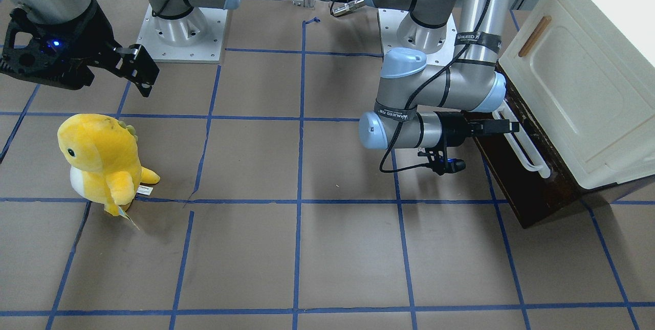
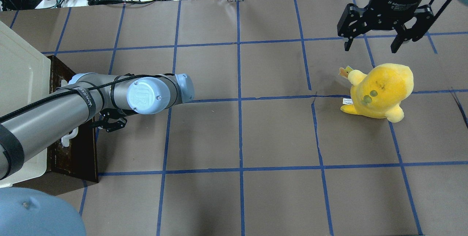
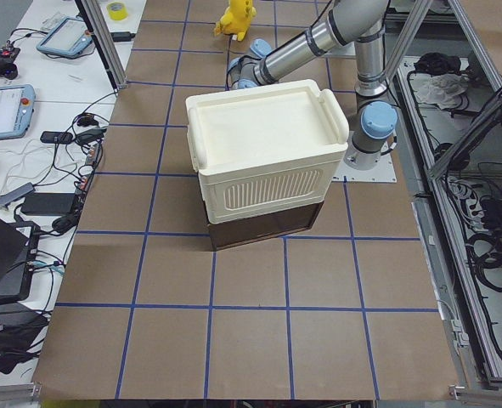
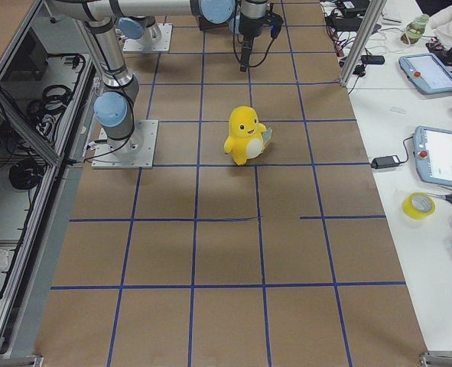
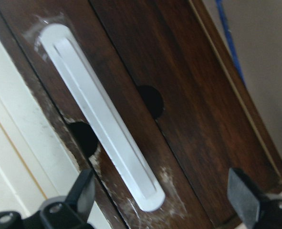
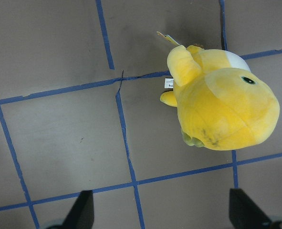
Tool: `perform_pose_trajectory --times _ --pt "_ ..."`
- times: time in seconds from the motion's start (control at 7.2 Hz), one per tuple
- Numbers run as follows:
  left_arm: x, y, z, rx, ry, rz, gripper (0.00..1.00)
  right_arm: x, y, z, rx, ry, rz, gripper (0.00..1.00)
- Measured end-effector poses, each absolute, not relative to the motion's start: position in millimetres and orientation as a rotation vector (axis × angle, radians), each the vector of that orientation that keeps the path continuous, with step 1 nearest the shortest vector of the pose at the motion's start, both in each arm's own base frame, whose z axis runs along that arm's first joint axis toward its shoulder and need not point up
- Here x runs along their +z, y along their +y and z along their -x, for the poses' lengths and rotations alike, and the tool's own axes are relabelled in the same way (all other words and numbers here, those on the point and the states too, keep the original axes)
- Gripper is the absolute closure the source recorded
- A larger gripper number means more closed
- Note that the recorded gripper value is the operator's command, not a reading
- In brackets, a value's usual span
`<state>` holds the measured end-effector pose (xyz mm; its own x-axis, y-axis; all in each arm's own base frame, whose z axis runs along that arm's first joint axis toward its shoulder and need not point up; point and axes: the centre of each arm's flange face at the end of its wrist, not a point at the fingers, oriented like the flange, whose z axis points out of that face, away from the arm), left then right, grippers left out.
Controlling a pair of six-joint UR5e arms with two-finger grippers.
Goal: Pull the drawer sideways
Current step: 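Lower the left gripper onto the white drawer handle and close on it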
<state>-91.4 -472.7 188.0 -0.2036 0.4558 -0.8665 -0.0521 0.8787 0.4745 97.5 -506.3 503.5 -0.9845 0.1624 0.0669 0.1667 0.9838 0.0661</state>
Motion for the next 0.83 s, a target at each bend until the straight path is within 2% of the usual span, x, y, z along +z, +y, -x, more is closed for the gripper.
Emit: perform_pose_trajectory --times 0.14,0.28,0.56,0.83 --pt "189.8 -474.8 82.0 0.491 1.726 -0.295 0.12 503.5 -506.3 -97.5 -0.110 -3.068 0.255 0.00" --pt "192.6 -474.6 77.5 0.505 1.727 -0.289 0.25 503.5 -506.3 -97.5 -0.110 -3.068 0.255 0.00" --pt "192.4 -474.2 75.6 0.525 1.725 -0.291 0.36 503.5 -506.4 -97.1 -0.110 -3.068 0.256 0.00" --pt "186.7 -475.5 75.4 0.532 1.723 -0.292 0.41 503.5 -506.4 -96.9 -0.110 -3.068 0.257 0.00"
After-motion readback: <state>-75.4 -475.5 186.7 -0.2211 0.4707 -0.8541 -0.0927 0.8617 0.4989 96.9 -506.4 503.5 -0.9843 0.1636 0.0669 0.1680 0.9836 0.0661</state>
